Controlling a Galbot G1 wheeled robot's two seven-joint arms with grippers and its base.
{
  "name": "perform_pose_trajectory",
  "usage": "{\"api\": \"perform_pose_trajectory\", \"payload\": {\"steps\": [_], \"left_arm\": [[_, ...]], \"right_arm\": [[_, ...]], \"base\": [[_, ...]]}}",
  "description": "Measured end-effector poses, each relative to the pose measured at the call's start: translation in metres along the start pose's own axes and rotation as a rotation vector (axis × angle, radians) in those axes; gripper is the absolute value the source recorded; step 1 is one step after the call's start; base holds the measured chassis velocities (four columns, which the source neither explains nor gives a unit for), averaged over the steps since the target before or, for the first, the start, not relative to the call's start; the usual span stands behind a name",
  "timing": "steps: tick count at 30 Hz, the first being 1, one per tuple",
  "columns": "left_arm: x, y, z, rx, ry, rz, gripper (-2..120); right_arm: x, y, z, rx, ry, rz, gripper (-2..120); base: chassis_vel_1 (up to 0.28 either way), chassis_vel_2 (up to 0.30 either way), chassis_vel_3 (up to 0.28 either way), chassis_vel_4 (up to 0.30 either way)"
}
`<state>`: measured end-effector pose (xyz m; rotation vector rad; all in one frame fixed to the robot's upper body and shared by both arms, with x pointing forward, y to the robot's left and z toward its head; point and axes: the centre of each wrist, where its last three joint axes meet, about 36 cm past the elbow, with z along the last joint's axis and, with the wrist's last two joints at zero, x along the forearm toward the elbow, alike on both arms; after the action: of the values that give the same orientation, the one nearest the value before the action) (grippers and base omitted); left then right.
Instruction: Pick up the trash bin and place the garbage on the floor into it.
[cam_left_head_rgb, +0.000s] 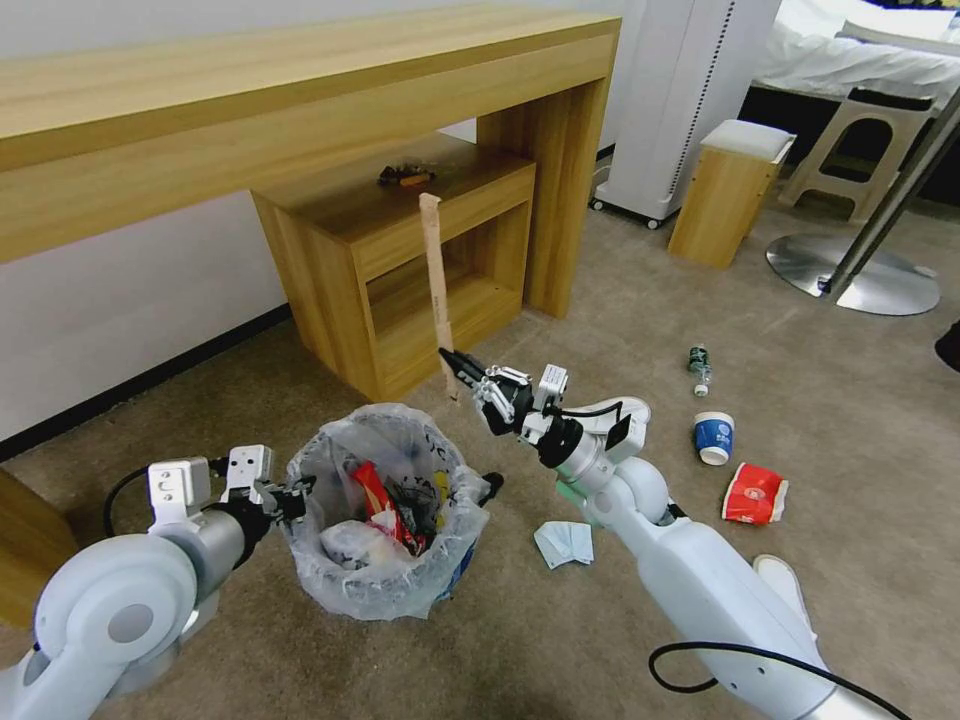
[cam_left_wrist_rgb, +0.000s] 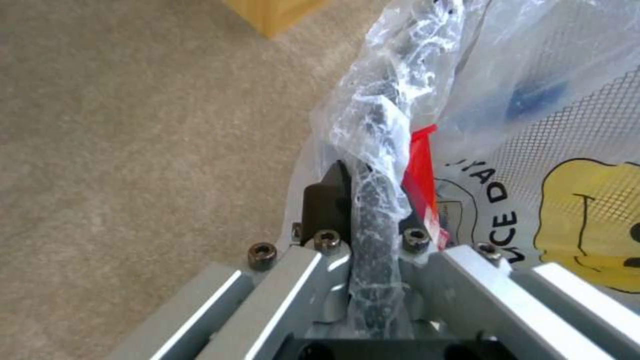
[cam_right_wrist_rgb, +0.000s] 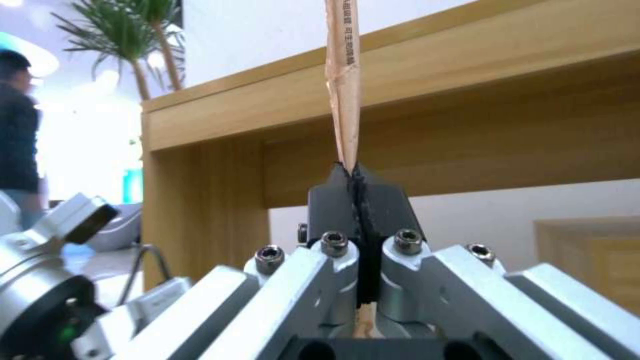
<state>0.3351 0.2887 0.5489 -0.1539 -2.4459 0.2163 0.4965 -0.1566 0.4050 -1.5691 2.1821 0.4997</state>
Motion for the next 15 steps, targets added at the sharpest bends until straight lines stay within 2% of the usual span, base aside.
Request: {"api": "perform_pose_trajectory", "payload": {"steps": [5, 15], "left_arm": [[-0.004, -0.001, -0.001, 0.007, -0.003, 0.012, 0], [-0.001, 0.004, -0.005, 0.001, -0.011, 0.001, 0]], "right_arm": [[-0.005, 0.014, 0.020, -0.022, 0.019, -0.034, 0], [-0.006, 0.035, 0.042, -0.058, 0.056, -0.096, 0]], "base": [[0.000, 0.000, 0.000, 0.000], [0.000, 0.000, 0.000, 0.000]]}}
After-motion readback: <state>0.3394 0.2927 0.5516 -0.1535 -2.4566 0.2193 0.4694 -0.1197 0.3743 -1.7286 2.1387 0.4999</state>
